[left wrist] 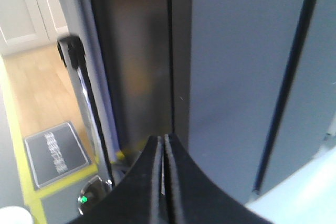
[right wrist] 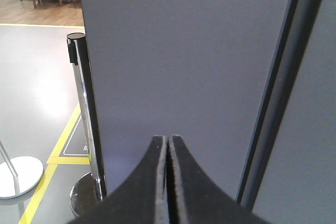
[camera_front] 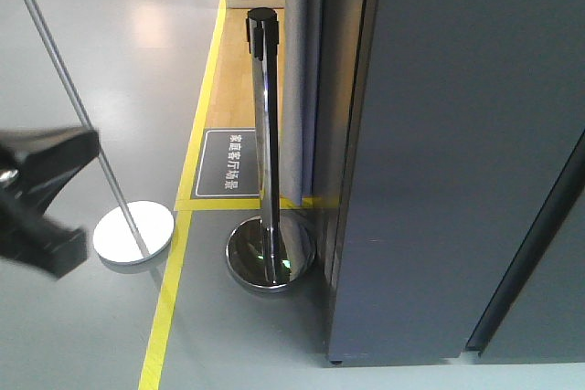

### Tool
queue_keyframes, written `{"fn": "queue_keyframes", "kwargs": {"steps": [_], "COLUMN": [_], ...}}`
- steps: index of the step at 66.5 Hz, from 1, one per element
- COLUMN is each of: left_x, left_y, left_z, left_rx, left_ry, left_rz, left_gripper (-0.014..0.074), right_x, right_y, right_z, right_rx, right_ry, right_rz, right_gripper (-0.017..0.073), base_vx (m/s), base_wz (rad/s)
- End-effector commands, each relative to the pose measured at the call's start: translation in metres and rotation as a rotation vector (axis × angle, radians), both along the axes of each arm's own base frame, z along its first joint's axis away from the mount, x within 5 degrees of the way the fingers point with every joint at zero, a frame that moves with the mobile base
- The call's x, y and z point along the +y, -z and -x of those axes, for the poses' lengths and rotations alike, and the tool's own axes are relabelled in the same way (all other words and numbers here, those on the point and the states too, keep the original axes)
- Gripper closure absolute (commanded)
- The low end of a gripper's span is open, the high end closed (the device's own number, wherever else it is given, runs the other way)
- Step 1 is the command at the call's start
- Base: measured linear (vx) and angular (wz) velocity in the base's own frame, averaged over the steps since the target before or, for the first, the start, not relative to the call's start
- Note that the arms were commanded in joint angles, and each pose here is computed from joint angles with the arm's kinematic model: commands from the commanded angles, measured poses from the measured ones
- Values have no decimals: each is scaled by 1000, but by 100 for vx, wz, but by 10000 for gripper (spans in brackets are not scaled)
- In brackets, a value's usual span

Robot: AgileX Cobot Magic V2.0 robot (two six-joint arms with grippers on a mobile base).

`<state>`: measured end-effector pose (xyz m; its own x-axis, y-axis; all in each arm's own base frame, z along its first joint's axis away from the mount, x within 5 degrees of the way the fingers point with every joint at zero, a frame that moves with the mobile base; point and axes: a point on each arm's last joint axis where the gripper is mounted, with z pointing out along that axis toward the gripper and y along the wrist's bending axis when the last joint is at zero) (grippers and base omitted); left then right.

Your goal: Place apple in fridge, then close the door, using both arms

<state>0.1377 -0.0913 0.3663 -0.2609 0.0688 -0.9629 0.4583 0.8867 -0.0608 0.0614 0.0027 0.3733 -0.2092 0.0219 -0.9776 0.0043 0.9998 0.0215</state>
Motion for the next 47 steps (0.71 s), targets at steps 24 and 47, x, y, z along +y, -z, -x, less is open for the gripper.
{"fn": "queue_keyframes", "kwargs": {"steps": [24,47], "left_x": [67,89], "left_y": [25,117], "left_z": [46,69], "left_rx": [-74,-118], "left_ry": [-257,-442], "left_rz": [105,59], "left_gripper": [599,599], "right_x": [-1,-1], "right_y": [-13,-13], "right_z": [-2,-2], "right_rx": [-85,-85], "right_ry": [12,12], "right_rz": [15,15], "right_gripper": [568,568], "base_vx": [0,0], "base_wz": [0,0]}}
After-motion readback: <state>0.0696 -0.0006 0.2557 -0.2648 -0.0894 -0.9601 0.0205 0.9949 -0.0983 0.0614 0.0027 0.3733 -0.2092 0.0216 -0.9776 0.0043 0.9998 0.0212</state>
